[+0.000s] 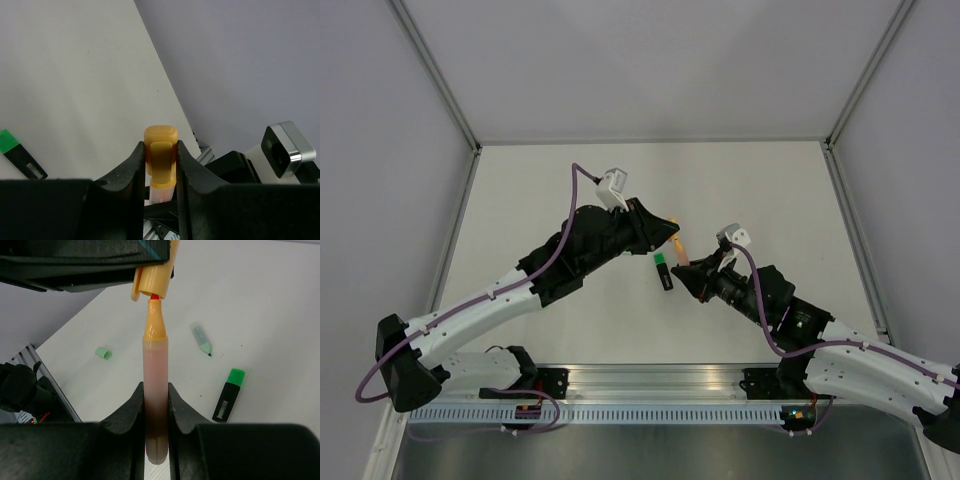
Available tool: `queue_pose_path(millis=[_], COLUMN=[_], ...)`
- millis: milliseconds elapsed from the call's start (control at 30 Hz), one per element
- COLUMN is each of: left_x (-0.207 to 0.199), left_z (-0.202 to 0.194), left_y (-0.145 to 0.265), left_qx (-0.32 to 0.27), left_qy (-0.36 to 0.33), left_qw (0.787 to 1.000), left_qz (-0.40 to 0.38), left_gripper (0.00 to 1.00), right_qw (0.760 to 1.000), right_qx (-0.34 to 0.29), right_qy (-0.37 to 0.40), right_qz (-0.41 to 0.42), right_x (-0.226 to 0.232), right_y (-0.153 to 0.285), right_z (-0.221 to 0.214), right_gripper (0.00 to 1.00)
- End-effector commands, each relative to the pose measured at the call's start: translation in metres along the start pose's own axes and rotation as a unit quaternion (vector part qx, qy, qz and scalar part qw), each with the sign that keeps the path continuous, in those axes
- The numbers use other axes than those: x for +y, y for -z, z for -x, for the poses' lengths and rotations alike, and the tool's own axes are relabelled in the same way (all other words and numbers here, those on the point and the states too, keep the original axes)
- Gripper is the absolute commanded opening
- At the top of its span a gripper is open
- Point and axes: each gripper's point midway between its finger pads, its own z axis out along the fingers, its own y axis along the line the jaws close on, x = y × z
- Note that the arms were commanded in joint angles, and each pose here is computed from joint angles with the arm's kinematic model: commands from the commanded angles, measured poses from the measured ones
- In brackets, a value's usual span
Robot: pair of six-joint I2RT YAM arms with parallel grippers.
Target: Insert the pens into the pen caps
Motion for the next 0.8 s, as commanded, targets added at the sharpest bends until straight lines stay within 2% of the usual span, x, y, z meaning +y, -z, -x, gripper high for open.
queue_pose_path(millis=[0,400,633,767], left_x=[-0.012,-0.015,0.003,0.005], left_z=[0.001,-0.046,-0.062,-0.071], left_y=[-0.003,-0.014,-0.011,-0.012], left_qx=[-0.009,0.025,0.037,0.055], left_qy=[0.005,-0.005,-0.022,-0.031], left_qw=[0.999,0.998,0.999,0.998], left_qz=[-0.03,-0.054,-0.015,-0.014], left_gripper=[0.02,0.02,0.02,0.03], right_qw=[0.999,0.997,0.994,0.996], right_qx=[-0.042,-0.058,-0.076,-0.07], right_qy=[-0.014,-0.024,-0.019,-0.009], right_qz=[0.004,-0.042,-0.073,-0.059], right_x=[0.005,-0.01,-0.022,-0.017], right_y=[0.0,0.001,0.01,0.008], right_z=[0.025,0.032,0.041,0.04], right_gripper=[0.0,0.0,0.0,0.0])
